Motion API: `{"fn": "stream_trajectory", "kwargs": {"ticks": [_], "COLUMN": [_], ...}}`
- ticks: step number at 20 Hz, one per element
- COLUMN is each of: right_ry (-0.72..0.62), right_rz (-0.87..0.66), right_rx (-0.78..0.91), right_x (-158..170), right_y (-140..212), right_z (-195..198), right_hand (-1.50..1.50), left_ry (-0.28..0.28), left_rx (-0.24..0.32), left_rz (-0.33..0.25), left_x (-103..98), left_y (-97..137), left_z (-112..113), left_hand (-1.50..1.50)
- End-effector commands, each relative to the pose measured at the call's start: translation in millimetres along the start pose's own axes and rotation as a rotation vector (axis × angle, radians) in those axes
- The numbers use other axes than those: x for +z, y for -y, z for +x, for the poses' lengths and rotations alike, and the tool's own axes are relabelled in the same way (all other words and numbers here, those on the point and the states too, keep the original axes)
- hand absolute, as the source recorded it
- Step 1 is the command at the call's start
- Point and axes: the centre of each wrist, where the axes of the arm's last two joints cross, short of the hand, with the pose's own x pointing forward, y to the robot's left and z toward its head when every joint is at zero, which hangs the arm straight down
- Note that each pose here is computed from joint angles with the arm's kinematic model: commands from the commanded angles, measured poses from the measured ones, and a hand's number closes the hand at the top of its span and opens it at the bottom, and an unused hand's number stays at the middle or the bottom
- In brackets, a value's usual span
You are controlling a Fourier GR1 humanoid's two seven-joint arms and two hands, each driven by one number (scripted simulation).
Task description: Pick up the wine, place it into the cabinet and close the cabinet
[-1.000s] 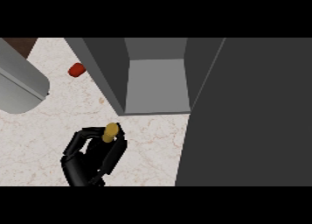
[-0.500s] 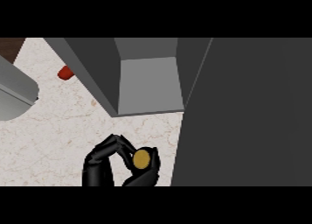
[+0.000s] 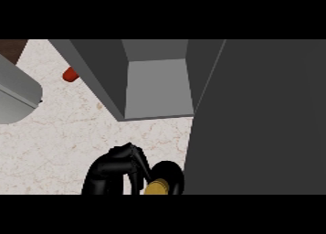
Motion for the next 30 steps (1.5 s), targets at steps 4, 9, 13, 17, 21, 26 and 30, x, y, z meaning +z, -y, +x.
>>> {"fn": "stream_trajectory", "kwargs": {"ticks": [4, 9, 13, 17, 21, 26, 30], "right_ry": [-0.007, -0.017, -0.036, -0.038, -0.031, -0.051, -0.036], "right_rz": [0.028, -0.010, -0.022, 0.007, -0.025, -0.017, -0.016], "right_rx": [-0.019, -0.011, -0.014, 0.021, 0.010, 0.018, 0.009], "right_x": [14.0, 21.9, 22.6, 24.4, 14.7, 19.0, 22.6], "right_y": [4.0, 15.0, 8.2, 18.6, 23.9, 14.5, 20.1], "right_z": [3.0, 1.8, 13.8, 9.7, 1.8, -1.0, 3.0], "right_hand": [-1.50, -1.50, -1.50, -1.50, -1.50, -1.50, -1.50], "left_ry": [-0.016, -0.022, -0.046, -0.098, -0.060, -0.026, 0.013], "left_rx": [0.177, 0.234, 0.221, 0.222, 0.200, 0.066, 0.015], "left_rz": [-0.076, -0.097, -0.096, -0.089, -0.063, -0.073, -0.082], "left_x": [-40.8, -85.7, -124.0, -152.9, -160.1, -166.4, -175.4], "left_y": [0.2, -4.8, -5.4, 12.2, 27.8, 26.4, 34.4], "left_z": [-2.6, -27.0, -27.9, -33.8, -26.7, -57.4, -67.2], "left_hand": [1.50, 1.50, 1.50, 1.50, 1.50, 1.50, 1.50]}}
